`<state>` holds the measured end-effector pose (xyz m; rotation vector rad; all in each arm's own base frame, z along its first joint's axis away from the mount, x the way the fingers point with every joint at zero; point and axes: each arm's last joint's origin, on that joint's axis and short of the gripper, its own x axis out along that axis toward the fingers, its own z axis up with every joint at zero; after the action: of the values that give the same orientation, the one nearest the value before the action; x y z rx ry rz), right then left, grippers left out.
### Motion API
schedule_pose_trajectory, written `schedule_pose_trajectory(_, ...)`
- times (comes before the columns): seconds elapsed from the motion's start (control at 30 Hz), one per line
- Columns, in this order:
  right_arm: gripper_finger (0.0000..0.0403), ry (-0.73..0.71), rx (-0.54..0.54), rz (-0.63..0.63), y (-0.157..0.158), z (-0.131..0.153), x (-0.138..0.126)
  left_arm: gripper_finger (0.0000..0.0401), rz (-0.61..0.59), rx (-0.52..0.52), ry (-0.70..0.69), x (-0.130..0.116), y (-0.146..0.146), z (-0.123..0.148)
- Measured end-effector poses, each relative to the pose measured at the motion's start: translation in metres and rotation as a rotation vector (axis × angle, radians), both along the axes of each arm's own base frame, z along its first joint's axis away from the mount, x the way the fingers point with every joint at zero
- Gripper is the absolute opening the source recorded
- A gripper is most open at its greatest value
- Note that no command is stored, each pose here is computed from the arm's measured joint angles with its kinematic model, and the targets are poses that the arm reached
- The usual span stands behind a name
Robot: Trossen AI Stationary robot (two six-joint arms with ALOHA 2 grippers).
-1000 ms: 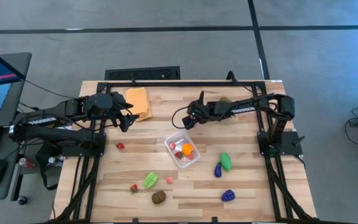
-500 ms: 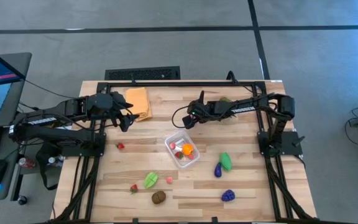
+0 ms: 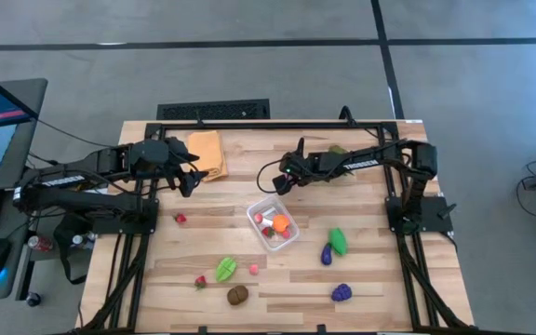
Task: Pick and placing Produce into tupperware
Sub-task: Put the purple onion into the transparent bin
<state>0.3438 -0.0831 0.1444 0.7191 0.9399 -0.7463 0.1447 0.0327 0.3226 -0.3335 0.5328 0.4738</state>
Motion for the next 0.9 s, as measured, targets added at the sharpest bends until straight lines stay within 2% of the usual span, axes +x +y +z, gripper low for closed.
schedule_pose_trajectory(0.23, 0.0347, 0.004, 0.001, 0.000, 0.0000, -0.0007, -0.0001, 0.0297, 0.000, 0.000, 0.000, 0.0000, 0.0000, 0.0000)
schedule_pose_trajectory(0.6, 0.0305, 0.007, 0.003, 0.006, 0.0002, -0.0009, -0.0003, 0.0297, 0.000, 0.000, 0.000, 0.0000, 0.0000, 0.0000)
schedule_pose_trajectory(0.9, 0.0302, 0.007, 0.003, 0.008, 0.0002, -0.0009, -0.0003, 0.0297, 0.000, 0.000, 0.000, 0.0000, 0.0000, 0.0000)
